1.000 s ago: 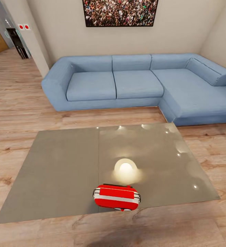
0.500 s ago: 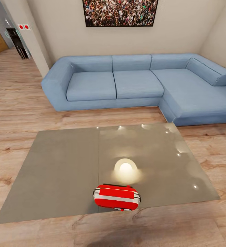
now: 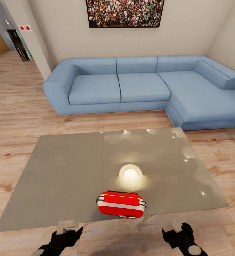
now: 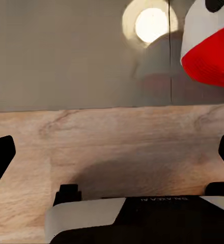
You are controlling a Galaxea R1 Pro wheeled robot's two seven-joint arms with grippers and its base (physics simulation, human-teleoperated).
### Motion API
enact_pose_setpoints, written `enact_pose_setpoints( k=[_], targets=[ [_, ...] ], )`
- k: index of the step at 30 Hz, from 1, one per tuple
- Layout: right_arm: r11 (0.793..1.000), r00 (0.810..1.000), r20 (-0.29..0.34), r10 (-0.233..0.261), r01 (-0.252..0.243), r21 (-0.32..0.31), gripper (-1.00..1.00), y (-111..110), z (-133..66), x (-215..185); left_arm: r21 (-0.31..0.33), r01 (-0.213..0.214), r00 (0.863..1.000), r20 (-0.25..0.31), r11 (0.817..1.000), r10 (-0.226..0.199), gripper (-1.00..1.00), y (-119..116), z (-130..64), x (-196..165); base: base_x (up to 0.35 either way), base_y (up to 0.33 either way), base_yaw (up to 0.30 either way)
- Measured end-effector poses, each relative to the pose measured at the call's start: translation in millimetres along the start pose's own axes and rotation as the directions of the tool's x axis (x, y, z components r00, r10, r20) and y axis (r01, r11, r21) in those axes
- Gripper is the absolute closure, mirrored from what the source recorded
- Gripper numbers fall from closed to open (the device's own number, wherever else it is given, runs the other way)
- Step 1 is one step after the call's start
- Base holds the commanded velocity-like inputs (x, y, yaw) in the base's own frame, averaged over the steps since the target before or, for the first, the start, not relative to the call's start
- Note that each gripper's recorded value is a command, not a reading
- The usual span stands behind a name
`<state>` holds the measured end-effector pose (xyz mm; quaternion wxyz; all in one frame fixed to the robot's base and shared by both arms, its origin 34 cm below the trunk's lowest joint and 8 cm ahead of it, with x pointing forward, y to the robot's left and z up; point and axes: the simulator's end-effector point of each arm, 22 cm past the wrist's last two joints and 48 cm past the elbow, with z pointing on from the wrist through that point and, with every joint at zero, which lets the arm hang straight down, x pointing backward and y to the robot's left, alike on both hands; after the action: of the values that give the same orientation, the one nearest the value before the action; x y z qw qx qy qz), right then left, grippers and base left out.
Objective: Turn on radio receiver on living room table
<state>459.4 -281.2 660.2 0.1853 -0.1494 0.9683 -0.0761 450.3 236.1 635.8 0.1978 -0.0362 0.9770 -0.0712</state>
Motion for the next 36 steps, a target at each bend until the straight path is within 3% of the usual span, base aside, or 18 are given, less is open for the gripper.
enact_pose_setpoints(
  k=[4,5,6,9,13,15,16,18,26,27,32,36],
  targets=[
    [0.994,0.995,0.100,0.007,-0.018,0.109,-1.00,-37,-11.8,-68,0.087,-0.021,0.997,0.077,0.996,0.014,-1.00,-26,-19.0,-51,0.000,0.000,0.000],
    [0.989,0.990,0.139,0.005,-0.025,0.145,-1.00,-57,-12.9,-113,0.097,-0.038,0.994,0.107,0.995,0.028,-1.00,-29,-26.6,-67,0.000,0.000,0.000],
    [0.988,0.987,0.163,0.006,-0.031,0.153,-1.00,-63,-13.4,-132,0.095,-0.043,0.993,0.110,0.995,0.032,-1.00,-28,-27.6,-69,0.000,0.000,0.000],
    [0.988,0.980,0.198,0.002,-0.033,0.152,-1.00,-76,-16.0,-179,0.073,-0.068,0.992,0.113,0.995,0.059,-1.00,-14,-30.2,-73,0.000,0.000,0.000],
    [0.998,0.974,0.225,-0.004,-0.011,0.065,-1.00,-74,-22.3,-236,0.016,-0.088,0.990,0.110,0.996,0.086,-1.00,26,-33.7,-77,0.000,0.000,0.000],
    [1.000,0.973,0.231,-0.005,0.004,0.007,-1.00,-68,-26.6,-256,0.002,-0.088,0.991,0.104,0.996,0.087,-1.00,37,-33.8,-76,0.000,0.000,0.000],
    [0.984,0.977,0.212,-0.005,0.043,-0.175,-1.00,-40,-41.5,-289,-0.020,-0.097,0.991,0.095,0.995,0.098,-1.00,51,-33.8,-73,0.000,0.000,0.000],
    [0.974,0.970,0.244,-0.011,0.065,-0.217,-1.00,-38,-54.5,-316,-0.025,-0.100,0.991,0.092,0.995,0.102,-1.00,54,-33.7,-72,0.000,0.000,0.000],
    [0.948,0.961,0.276,-0.022,0.108,-0.298,-1.00,-13,-66.7,-334,-0.036,-0.118,0.988,0.091,0.992,0.121,-1.00,57,-35.4,-74,0.000,0.000,0.000],
    [0.922,0.957,0.280,-0.071,0.170,-0.347,-1.00,24,-71.0,-330,-0.052,-0.139,0.986,0.086,0.989,0.143,-1.00,60,-35.6,-74,0.000,0.000,0.000],
    [0.891,0.947,0.303,-0.109,0.228,-0.392,-1.00,73,-81.6,-334,-0.060,-0.152,0.984,0.087,0.987,0.156,-1.00,61,-35.6,-75,0.000,0.000,0.000],
    [0.885,0.945,0.311,-0.105,0.231,-0.403,-1.00,83,-85.2,-337,-0.062,-0.154,0.984,0.083,0.986,0.159,-1.00,62,-35.2,-73,0.000,0.000,0.000]
  ],
)
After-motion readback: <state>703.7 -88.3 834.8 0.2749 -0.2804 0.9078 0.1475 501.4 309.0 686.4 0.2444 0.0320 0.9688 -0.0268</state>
